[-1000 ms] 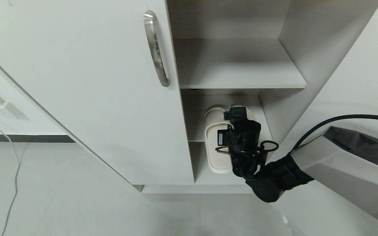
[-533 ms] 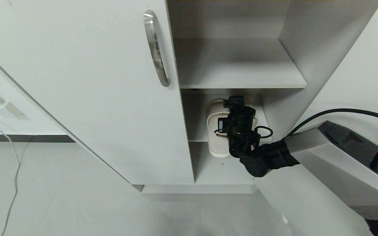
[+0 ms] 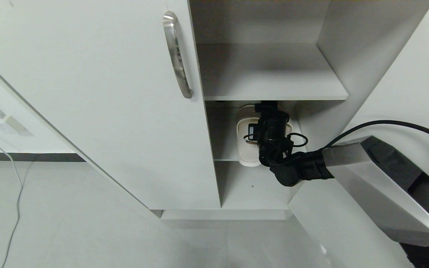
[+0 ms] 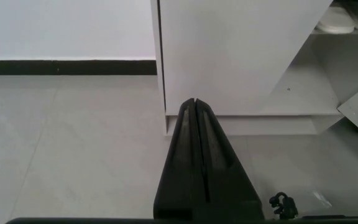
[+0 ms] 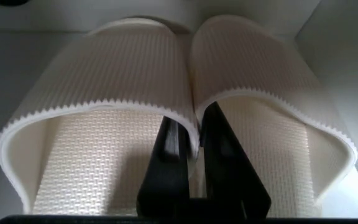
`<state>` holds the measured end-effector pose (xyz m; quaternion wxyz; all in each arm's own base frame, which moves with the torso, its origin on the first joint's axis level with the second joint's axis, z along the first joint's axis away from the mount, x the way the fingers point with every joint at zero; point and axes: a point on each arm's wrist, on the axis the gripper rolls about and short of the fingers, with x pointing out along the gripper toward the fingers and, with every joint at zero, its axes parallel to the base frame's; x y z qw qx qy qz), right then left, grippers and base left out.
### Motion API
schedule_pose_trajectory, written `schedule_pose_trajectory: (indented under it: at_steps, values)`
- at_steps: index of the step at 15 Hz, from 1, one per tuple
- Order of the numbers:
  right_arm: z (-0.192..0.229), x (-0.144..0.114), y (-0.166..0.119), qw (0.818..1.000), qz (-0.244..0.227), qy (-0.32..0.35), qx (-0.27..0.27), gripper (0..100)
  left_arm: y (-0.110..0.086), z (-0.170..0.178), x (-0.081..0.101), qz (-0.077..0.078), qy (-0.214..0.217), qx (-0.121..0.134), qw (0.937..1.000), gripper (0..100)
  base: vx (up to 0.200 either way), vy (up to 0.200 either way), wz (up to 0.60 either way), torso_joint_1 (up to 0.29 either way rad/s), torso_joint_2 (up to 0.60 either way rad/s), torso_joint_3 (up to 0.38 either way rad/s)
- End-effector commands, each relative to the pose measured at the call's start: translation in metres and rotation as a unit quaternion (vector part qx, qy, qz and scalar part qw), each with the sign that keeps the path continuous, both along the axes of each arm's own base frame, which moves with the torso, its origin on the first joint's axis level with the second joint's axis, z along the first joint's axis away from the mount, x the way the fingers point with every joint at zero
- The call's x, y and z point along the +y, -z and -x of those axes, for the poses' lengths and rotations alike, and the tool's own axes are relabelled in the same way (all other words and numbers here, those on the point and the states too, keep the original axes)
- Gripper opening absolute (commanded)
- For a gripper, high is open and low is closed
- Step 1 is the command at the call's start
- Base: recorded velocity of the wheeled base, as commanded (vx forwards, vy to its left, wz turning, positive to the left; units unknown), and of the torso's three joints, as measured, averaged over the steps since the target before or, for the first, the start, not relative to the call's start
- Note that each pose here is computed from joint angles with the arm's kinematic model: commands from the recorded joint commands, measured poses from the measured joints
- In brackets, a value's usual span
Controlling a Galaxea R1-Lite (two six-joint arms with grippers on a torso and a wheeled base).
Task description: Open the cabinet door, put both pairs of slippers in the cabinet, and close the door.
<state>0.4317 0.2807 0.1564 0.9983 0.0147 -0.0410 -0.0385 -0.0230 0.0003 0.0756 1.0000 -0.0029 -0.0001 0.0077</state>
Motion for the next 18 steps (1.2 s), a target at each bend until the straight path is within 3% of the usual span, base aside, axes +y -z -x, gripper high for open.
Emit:
schedule_pose_trajectory:
  at_steps: [1,2,8,18]
  values:
    - [-0.005,0.001,0.002,1.000,-0.001,0.002,-0.001,0,0.000,0.000,0.000,0.001,0.000,0.001,1.0000,0,0.000,0.000,0.00,0.000,0.00,0.000]
    - [-0.005,0.001,0.003,1.000,0.000,0.002,-0.001,100,0.000,0.000,0.000,0.002,-0.001,0.000,1.0000,0,0.000,0.000,0.00,0.000,0.00,0.000]
    - [0.013,0.001,-0.001,1.000,0.010,-0.008,0.014,100,0.000,0.000,0.000,0.002,-0.001,0.000,1.0000,0,0.000,0.000,0.00,0.000,0.00,0.000]
    - [0.142,-0.016,-0.023,0.996,0.031,-0.068,0.042,100,0.000,0.000,0.000,0.000,0.000,0.001,1.0000,0,0.000,0.000,0.00,0.000,0.00,0.000]
